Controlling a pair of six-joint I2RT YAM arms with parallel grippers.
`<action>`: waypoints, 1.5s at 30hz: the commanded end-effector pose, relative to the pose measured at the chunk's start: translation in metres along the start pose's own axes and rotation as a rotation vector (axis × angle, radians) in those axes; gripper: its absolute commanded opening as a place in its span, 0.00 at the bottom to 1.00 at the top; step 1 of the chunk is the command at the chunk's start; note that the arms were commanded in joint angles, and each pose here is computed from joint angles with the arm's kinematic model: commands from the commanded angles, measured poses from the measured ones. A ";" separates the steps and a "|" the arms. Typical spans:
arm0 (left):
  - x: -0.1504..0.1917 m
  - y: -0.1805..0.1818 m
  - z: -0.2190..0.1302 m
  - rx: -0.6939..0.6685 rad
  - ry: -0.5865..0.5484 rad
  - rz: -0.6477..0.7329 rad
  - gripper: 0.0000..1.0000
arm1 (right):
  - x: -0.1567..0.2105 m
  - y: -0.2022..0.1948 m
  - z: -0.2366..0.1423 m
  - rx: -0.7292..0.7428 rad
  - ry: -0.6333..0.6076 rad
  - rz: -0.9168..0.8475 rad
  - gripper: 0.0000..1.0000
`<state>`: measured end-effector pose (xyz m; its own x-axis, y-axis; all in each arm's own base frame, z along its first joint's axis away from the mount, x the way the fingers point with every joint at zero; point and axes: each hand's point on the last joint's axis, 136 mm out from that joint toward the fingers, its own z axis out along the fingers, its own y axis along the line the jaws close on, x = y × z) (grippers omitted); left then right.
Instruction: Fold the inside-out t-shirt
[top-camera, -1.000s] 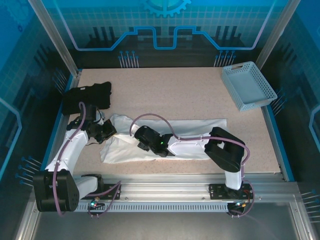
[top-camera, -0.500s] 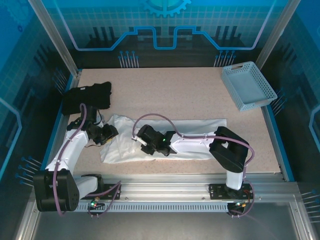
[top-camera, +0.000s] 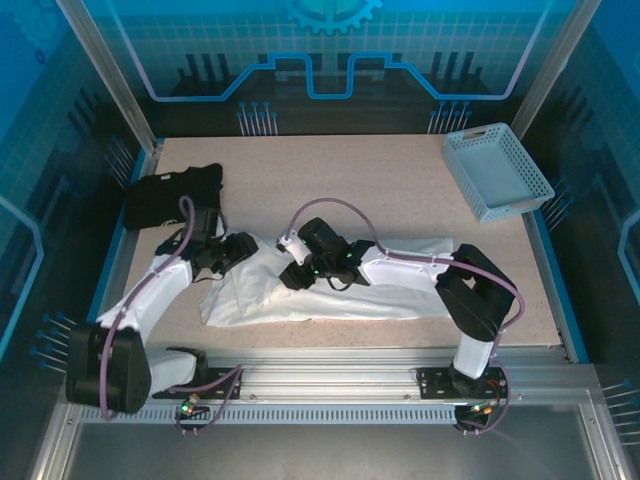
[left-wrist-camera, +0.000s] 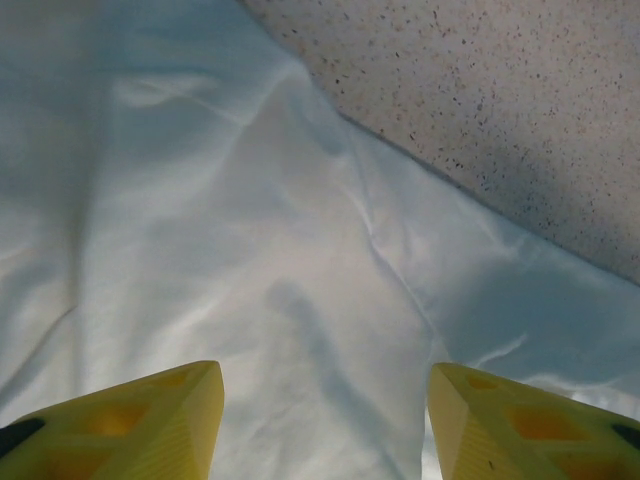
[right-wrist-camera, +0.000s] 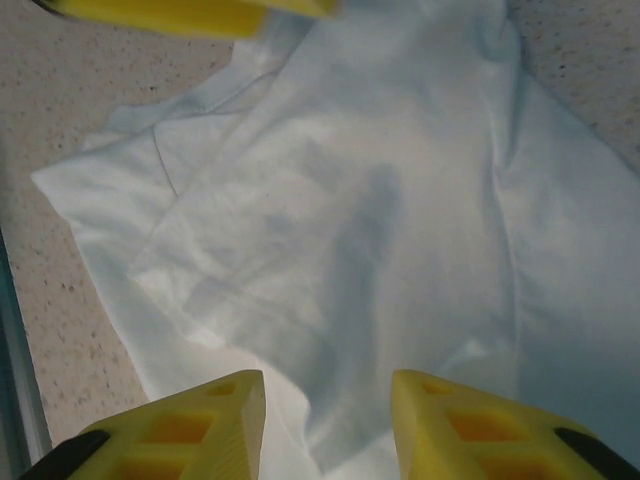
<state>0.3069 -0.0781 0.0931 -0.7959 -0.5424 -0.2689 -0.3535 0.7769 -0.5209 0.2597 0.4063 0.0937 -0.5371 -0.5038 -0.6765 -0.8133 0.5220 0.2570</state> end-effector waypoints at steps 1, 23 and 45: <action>-0.006 0.004 0.030 0.006 -0.006 -0.030 0.57 | 0.005 0.006 0.027 -0.067 0.019 0.095 0.34; -0.016 0.092 -0.009 -0.270 -0.236 -0.050 0.87 | 0.028 0.013 -0.005 -0.006 0.088 0.037 0.60; 0.042 0.040 0.041 -0.057 0.116 0.066 0.89 | 0.038 -0.005 -0.015 0.005 0.069 0.122 0.79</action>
<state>0.2810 -0.0210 0.0221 -0.7921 -0.5341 -0.2954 -0.4728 0.8430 -0.2565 0.2390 0.3744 0.0663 -0.6389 -0.5126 -0.5736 -0.7487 0.5856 0.3105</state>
